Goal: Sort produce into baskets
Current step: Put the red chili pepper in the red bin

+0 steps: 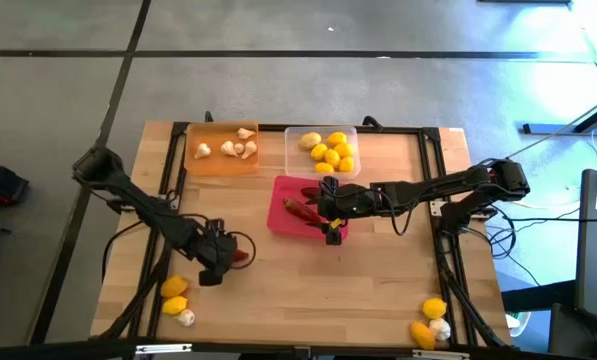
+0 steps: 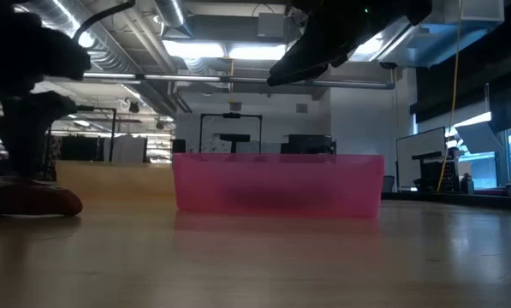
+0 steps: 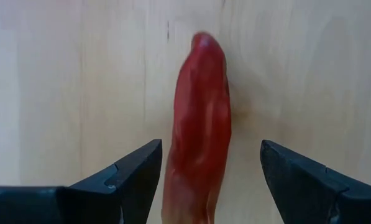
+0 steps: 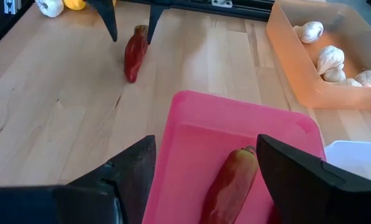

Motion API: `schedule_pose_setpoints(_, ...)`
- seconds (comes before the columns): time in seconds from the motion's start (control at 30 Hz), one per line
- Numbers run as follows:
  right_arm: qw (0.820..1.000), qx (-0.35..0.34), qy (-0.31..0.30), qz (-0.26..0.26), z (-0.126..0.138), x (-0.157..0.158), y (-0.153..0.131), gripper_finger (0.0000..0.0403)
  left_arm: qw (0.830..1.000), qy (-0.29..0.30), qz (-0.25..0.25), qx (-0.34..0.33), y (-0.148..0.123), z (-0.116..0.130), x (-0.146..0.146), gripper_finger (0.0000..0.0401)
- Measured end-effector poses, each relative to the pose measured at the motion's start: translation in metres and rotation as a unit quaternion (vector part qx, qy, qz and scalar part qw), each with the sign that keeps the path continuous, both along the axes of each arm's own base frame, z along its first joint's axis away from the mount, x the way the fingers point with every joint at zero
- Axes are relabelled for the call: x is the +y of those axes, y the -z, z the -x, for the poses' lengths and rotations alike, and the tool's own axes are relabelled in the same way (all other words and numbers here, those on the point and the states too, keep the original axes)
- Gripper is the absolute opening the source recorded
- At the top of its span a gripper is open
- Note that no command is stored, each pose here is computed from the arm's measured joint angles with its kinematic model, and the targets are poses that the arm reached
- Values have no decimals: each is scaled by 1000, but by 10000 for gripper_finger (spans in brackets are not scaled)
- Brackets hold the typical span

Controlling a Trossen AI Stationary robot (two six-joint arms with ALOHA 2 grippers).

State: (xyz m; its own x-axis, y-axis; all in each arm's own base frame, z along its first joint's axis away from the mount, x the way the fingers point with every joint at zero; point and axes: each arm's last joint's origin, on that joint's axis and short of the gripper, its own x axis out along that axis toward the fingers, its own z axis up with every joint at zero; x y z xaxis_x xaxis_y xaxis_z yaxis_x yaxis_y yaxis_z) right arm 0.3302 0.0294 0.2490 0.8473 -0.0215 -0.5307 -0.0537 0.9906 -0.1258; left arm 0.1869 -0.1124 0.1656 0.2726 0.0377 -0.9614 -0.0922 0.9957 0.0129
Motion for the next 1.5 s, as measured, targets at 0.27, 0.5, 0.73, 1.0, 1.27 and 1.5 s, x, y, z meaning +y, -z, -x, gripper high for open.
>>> schedule_pose_setpoints(0.27,1000,0,0,0,0,0,0,270,999,12,-25,36,16,-3,-4,266)
schedule_pose_setpoints(0.5,1000,-1,10,-16,0,0,0,270,998,22,-37,47,21,-9,5,226)
schedule_pose_setpoints(0.73,999,-1,22,-36,-1,0,1,270,998,29,-41,48,19,-14,11,131)
schedule_pose_setpoints(1.0,998,-2,29,-48,-6,1,7,270,997,53,-46,17,-14,-32,13,116)
schedule_pose_setpoints(1.27,998,-3,20,-61,-11,2,13,270,987,39,-106,-118,-65,-53,21,122)
schedule_pose_setpoints(1.5,997,-11,17,-72,-9,2,7,270,959,58,-151,-233,-77,-81,30,125)
